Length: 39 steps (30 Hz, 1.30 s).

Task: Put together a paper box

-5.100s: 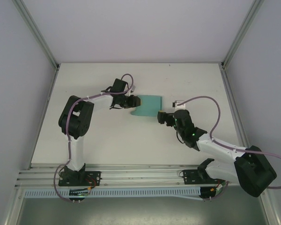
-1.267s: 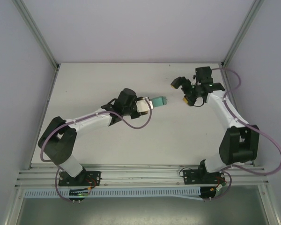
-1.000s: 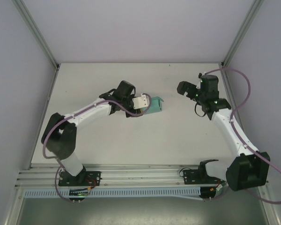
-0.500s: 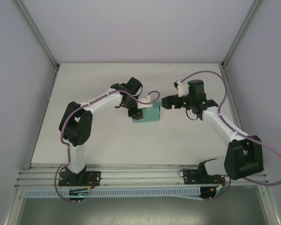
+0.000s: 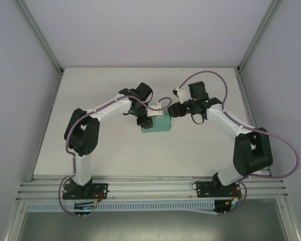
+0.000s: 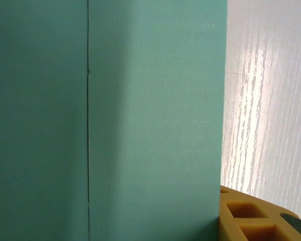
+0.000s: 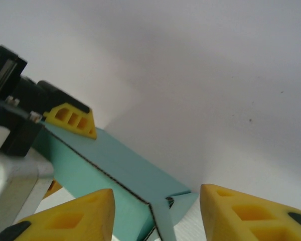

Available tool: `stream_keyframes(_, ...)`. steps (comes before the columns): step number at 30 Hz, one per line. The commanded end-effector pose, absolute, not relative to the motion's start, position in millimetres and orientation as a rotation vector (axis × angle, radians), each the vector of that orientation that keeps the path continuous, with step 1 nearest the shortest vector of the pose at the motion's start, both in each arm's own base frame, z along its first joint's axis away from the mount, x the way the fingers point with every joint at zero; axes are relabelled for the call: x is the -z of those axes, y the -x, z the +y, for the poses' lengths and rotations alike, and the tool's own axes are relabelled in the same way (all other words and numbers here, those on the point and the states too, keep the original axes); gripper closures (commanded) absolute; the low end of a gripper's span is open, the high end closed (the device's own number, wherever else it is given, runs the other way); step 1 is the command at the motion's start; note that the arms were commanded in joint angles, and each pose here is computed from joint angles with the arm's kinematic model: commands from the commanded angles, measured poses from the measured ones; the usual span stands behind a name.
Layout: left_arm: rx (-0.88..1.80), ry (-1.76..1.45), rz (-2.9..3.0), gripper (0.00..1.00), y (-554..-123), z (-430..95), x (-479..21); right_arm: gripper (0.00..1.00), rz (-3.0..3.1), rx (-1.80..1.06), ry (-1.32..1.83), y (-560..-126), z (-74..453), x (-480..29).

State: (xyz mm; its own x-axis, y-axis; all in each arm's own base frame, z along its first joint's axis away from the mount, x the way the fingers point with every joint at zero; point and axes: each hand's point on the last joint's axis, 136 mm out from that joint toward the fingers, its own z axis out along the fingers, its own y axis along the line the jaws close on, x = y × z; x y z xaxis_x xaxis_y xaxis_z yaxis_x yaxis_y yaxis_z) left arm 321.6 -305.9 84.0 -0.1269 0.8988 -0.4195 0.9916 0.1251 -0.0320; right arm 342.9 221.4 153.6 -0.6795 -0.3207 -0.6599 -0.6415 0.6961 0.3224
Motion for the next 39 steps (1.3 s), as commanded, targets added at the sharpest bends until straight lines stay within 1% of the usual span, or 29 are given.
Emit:
stream_keyframes(1, 0.465, -1.890, 2.158, 0.59, -315, -301, -73, 0.60, 2.335, -0.755, 0.805, -335, 226, -154)
stream_keyframes(2, 0.464, -1.888, 2.160, 0.59, -315, -301, -74, 0.62, 2.336, -0.750, 0.808, -335, 226, -154)
stream_keyframes(7, 0.462, -1.876, 2.149, 0.59, -318, -303, -79, 0.83, 2.380, -0.741, 0.826, -329, 227, -152)
stream_keyframes(9, 0.455, -1.862, 2.153, 0.59, -320, -303, -80, 0.86, 2.406, -0.738, 0.836, -324, 229, -150)
stream_keyframes(12, 0.452, -1.816, 2.167, 0.58, -326, -306, -83, 1.00, 2.438, -0.695, 0.781, -323, 232, -144)
stream_keyframes(16, 0.490, -1.776, 2.139, 0.54, -331, -319, -93, 1.00, 2.454, -0.674, 0.638, -325, 238, -137)
stream_keyframes(19, 0.471, -1.729, 2.157, 0.54, -341, -321, -96, 1.00, 2.448, -0.594, 0.424, -334, 235, -134)
stream_keyframes(22, 0.475, -1.704, 2.177, 0.54, -344, -323, -95, 1.00, 2.395, -0.619, 0.262, -338, 241, -137)
stream_keyframes(25, 0.486, -1.702, 2.189, 0.54, -343, -325, -91, 1.00, 2.345, -0.655, 0.228, -335, 251, -137)
stream_keyframes(29, 0.478, -1.696, 2.188, 0.54, -343, -323, -91, 1.00, 2.336, -0.571, 0.221, -330, 236, -121)
stream_keyframes(31, 0.482, -1.692, 2.183, 0.49, -342, -324, -91, 1.00, 2.330, -0.520, 0.245, -325, 230, -108)
stream_keyframes(34, 0.480, -1.683, 2.185, 0.49, -343, -324, -92, 1.00, 2.301, -0.511, 0.335, -313, 229, -89)
stream_keyframes(37, 0.474, -1.668, 2.197, 0.46, -345, -323, -91, 1.00, 2.267, -0.522, 0.385, -303, 227, -70)
stream_keyframes(38, 0.477, -1.662, 2.201, 0.41, -345, -324, -92, 1.00, 2.263, -0.510, 0.379, -302, 224, -64)
stream_keyframes(39, 0.479, -1.660, 2.202, 0.40, -344, -324, -93, 1.00, 2.271, -0.485, 0.352, -303, 220, -58)
